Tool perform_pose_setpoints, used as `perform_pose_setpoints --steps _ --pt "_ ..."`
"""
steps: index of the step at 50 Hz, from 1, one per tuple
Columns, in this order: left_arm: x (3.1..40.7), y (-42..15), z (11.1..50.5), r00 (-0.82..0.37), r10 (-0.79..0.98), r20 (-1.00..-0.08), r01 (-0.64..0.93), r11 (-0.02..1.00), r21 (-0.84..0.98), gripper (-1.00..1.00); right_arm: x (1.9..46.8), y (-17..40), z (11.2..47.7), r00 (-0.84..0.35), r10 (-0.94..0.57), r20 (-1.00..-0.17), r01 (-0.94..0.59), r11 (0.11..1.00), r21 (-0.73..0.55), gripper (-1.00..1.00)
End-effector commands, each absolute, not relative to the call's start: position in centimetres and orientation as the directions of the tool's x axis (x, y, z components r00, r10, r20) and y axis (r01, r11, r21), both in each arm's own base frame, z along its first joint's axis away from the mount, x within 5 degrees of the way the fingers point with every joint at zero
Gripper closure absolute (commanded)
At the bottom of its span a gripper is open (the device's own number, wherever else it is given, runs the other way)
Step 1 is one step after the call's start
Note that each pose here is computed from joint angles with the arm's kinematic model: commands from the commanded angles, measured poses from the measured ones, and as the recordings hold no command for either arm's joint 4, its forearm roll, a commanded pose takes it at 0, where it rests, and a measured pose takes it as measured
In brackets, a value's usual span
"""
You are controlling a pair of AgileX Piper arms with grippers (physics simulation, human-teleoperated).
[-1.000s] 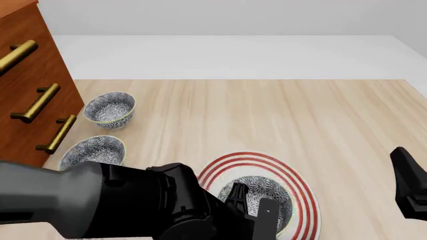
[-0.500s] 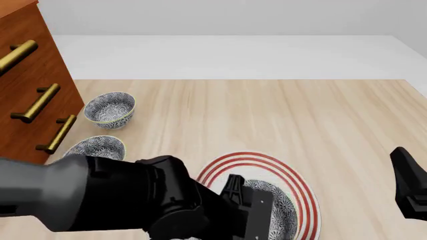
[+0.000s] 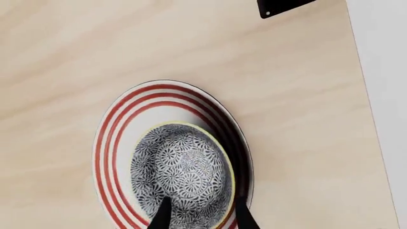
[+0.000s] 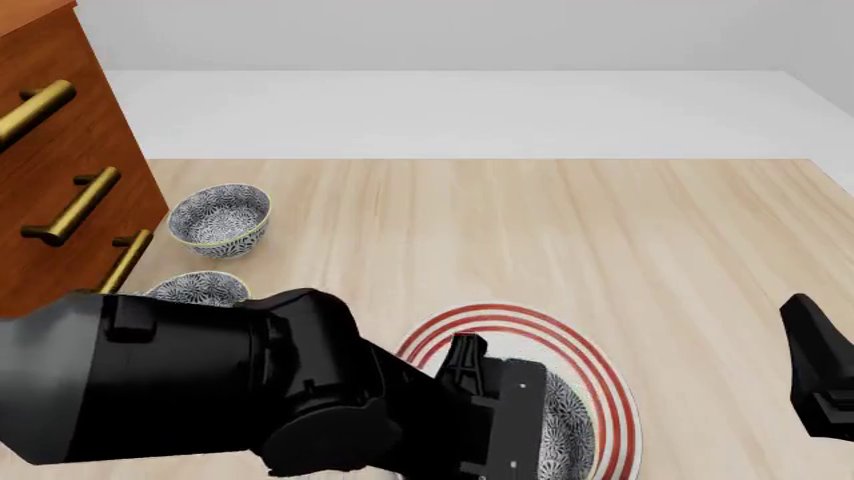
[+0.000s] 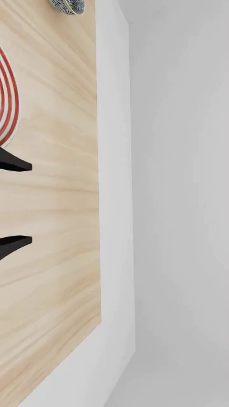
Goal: Pick up the bowl and put it in the middle on the plate.
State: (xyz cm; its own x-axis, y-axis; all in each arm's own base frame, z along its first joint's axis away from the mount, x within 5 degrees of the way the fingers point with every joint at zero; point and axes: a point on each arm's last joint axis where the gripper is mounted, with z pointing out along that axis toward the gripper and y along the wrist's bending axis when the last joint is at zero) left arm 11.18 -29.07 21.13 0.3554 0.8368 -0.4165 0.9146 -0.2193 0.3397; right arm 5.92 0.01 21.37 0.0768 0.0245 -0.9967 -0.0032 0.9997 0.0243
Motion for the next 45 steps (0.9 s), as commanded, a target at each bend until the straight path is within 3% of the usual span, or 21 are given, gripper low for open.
perform_pose_setpoints --steps 1,15,24,45 --pt "11.4 -28.4 22.6 0.336 0.831 -0.443 0.918 -0.183 0.352 -1.0 5.9 0.0 21.4 0.077 0.024 -0.997 -0.003 1.0 0.024 -1.0" --pt "12.0 -27.6 24.3 0.313 0.819 -0.482 0.918 -0.13 0.375 -1.0 5.9 0.0 21.4 0.077 0.024 -0.997 -0.003 1.0 0.024 -1.0" --pt "13.2 -26.7 25.0 0.249 0.807 -0.535 0.924 -0.032 0.382 -1.0 5.9 0.0 21.4 0.077 0.024 -0.997 -0.003 1.0 0.024 -1.0" --pt "14.5 -24.0 24.1 0.157 0.785 -0.6 0.916 0.111 0.385 -1.0 5.9 0.0 21.4 0.077 0.024 -0.997 -0.003 1.0 0.024 -1.0"
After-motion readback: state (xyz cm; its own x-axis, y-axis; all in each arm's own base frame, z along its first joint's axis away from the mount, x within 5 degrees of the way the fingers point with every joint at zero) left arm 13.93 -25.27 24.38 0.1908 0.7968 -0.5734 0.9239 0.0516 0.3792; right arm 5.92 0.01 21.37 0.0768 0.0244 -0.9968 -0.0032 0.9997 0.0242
